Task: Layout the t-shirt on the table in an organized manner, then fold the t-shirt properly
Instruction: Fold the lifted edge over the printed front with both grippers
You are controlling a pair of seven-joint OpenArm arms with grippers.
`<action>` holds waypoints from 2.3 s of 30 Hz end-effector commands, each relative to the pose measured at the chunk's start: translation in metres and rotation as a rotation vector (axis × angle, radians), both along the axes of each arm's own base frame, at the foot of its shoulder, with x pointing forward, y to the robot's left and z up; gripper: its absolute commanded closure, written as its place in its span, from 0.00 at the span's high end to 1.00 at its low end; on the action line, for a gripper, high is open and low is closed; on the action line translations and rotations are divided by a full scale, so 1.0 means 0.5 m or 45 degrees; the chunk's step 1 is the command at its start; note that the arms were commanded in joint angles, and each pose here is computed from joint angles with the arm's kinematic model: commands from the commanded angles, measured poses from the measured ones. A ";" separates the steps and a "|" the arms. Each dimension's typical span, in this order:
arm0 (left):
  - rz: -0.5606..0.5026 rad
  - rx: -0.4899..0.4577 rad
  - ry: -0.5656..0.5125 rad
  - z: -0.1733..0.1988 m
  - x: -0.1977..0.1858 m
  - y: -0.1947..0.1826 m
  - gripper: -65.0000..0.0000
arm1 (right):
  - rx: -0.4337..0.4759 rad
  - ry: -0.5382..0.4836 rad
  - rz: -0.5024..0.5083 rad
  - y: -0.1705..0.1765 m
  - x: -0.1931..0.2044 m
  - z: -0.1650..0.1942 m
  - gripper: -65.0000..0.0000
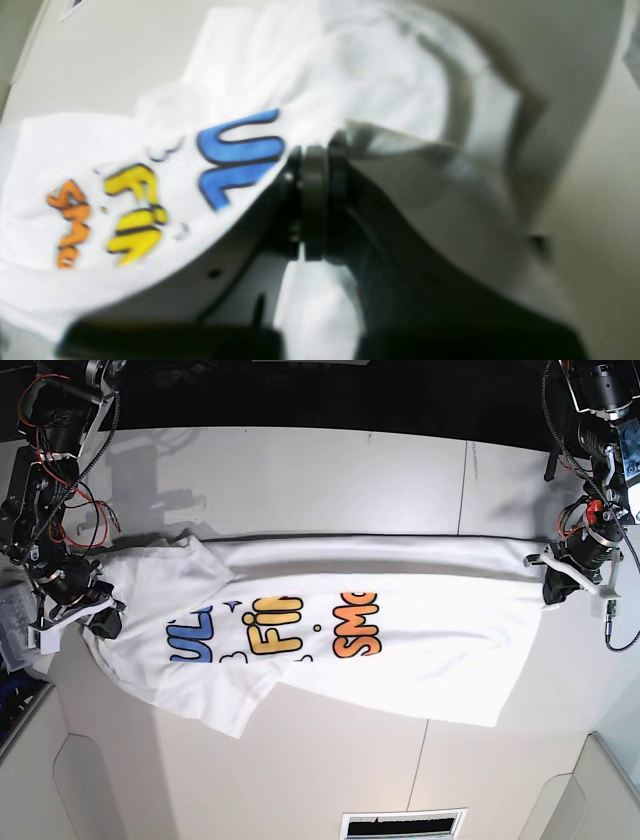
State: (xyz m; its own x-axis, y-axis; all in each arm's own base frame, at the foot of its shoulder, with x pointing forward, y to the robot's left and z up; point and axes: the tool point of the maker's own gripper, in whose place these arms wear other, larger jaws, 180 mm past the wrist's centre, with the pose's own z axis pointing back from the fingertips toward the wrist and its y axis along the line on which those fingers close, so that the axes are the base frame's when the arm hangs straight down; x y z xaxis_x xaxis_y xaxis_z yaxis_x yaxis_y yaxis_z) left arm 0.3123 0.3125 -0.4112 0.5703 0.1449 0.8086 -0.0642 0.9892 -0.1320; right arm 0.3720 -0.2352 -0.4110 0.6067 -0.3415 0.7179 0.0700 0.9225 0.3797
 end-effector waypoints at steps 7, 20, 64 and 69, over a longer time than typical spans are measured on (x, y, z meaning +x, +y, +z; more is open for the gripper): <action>0.012 -0.015 -0.059 0.012 0.034 0.012 0.00 | -0.044 -0.055 -0.056 -0.030 0.024 0.031 0.00; -0.033 0.086 -0.174 0.078 0.063 0.026 0.34 | -0.041 -0.172 -0.035 -0.037 0.044 0.091 0.51; -0.442 0.261 0.506 -0.173 -0.090 -0.094 0.00 | -0.487 0.397 0.414 0.018 -0.178 -0.173 0.00; -0.476 0.292 0.498 -0.153 -0.122 -0.105 0.00 | -0.528 0.401 0.464 0.028 -0.216 -0.153 0.00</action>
